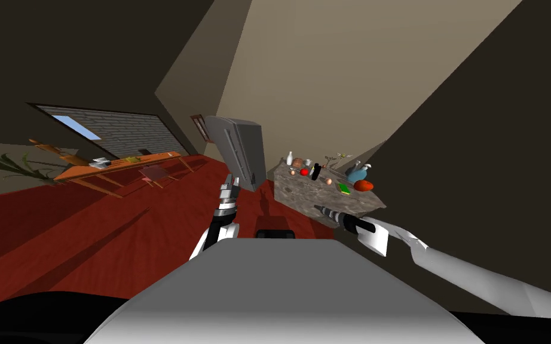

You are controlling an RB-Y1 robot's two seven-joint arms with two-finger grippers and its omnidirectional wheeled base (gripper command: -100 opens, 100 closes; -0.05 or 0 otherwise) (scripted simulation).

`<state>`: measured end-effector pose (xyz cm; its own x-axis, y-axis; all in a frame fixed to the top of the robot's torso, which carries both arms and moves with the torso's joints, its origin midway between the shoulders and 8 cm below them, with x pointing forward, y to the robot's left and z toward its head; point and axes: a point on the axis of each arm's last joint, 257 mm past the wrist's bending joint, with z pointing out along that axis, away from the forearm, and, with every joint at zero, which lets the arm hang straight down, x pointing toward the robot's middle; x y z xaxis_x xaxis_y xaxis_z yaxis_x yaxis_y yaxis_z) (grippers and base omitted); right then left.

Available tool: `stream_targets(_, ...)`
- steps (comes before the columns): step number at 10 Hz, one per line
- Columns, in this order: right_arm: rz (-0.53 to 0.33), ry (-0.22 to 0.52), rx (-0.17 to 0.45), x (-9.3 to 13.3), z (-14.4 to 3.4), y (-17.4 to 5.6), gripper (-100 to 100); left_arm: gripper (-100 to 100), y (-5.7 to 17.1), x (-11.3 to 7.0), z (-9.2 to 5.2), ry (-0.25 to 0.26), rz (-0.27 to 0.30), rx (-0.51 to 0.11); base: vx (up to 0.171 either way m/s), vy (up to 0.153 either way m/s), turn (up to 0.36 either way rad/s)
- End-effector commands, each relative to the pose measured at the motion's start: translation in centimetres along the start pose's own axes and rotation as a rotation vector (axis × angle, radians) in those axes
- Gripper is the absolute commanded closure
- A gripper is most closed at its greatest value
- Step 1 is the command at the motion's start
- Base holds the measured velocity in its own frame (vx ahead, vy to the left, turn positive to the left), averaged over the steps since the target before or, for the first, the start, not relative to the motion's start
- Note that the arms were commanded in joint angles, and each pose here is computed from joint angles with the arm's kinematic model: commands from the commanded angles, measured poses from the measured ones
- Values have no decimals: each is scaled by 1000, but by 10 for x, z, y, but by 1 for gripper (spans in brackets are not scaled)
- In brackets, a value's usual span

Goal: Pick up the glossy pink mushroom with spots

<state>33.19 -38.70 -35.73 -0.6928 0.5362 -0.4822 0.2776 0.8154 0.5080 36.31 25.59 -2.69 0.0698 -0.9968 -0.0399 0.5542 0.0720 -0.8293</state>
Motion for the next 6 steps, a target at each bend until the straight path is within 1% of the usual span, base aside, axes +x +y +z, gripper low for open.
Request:
stream_targets(1,18,13,88,-2,-12,-37,-100,0,0,0,0,0,0,0,13,28,207)
stream_targets(2,2,12,100,-7,-15,-41,-100,0,0,0,0,0,0,0,17,11,100)
stream_targets(3,23,19,165,-9,-25,-68,-100,0,0,0,0,0,0,0,31,16,175)
stream_targets(4,13,18,173,-13,-28,-70,-100,0,0,0,0,0,0,0,31,7,105)
stream_targets(5,27,21,241,-18,-42,-97,-100,0,0,0,0,0,0,0,43,-2,170)
stream_targets(6,50,24,299,-19,-54,-120,-100,0,0,0,0,0,0,0,78,-13,280)
